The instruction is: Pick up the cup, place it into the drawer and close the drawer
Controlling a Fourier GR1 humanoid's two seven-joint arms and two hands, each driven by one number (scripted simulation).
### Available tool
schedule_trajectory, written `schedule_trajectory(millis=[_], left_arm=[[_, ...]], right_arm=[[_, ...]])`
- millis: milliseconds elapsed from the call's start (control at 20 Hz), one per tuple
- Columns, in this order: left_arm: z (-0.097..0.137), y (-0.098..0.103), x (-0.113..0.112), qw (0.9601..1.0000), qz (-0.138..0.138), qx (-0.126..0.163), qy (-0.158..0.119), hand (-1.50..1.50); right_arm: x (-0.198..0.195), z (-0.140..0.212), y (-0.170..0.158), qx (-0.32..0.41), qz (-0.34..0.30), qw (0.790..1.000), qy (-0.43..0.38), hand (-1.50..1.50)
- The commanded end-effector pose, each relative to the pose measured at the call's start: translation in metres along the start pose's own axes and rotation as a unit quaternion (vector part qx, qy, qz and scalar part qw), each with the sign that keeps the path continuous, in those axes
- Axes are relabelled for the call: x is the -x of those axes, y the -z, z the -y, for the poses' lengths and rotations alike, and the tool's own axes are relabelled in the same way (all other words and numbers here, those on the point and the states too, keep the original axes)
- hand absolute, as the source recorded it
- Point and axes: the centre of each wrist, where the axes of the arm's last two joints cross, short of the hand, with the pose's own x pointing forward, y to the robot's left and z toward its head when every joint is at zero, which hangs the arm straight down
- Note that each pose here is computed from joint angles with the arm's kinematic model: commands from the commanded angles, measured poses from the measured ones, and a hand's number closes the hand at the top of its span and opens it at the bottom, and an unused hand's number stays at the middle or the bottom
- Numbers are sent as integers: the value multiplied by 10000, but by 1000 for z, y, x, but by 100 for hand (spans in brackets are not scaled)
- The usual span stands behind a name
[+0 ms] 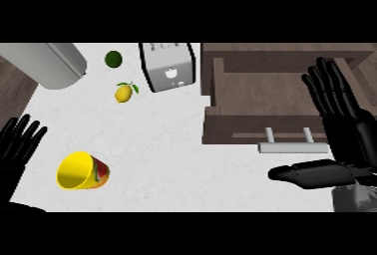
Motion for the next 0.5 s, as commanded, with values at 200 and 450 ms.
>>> schedule_trajectory(millis=[200, 450], left_arm=[[-23, 3, 49, 9986, -331, -337, 250, -150], [-36, -11, 83, 9972, -665, -244, 227, -150]], right_arm=[[4, -9, 4, 43, 204, 9997, -86, -150], [-21, 14, 9, -47, 101, 9999, -19, -150]])
